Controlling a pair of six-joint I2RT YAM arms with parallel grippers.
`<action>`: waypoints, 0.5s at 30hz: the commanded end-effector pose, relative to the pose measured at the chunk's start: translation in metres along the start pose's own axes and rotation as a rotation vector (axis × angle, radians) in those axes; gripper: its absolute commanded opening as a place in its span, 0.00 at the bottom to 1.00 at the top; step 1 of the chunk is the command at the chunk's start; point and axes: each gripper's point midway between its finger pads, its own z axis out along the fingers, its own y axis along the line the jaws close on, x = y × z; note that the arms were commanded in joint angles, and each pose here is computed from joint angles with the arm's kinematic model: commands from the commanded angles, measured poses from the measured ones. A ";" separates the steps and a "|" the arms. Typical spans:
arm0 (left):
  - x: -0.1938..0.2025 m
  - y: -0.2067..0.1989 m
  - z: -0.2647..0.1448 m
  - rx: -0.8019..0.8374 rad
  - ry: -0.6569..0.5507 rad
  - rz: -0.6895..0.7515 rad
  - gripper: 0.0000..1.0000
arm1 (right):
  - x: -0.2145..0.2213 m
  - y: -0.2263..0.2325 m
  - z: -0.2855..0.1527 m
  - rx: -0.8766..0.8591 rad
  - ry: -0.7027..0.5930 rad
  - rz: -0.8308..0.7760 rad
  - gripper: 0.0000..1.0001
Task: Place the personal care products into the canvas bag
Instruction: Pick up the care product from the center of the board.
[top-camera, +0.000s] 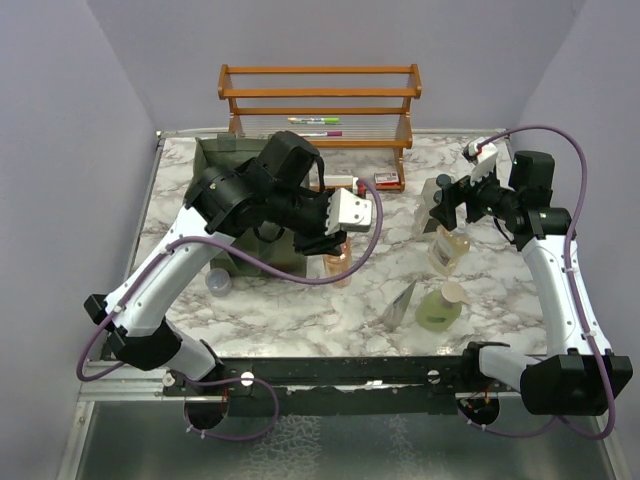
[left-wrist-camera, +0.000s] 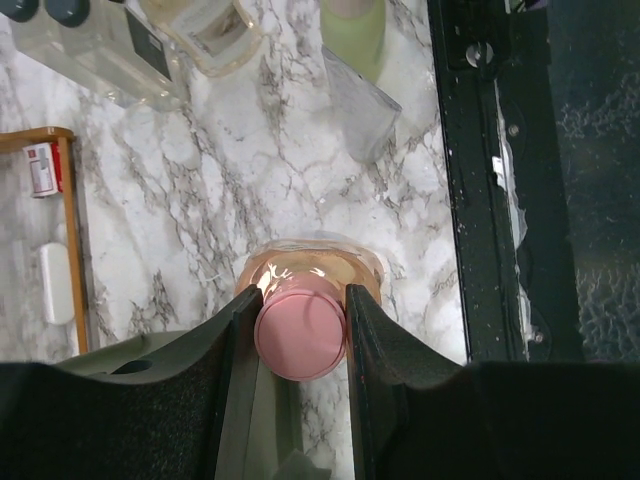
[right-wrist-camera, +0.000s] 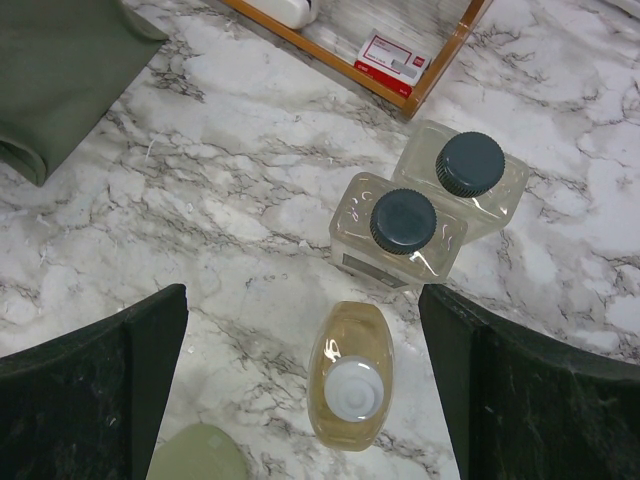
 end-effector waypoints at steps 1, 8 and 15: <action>-0.040 0.014 -0.026 -0.104 -0.093 0.032 0.00 | -0.010 0.000 -0.004 -0.005 -0.023 0.006 0.99; -0.056 0.036 -0.041 -0.214 -0.138 -0.018 0.00 | -0.008 0.000 -0.004 -0.001 -0.021 0.005 0.99; -0.062 0.052 -0.053 -0.261 -0.198 -0.090 0.00 | -0.005 -0.001 -0.004 0.009 -0.017 0.003 0.99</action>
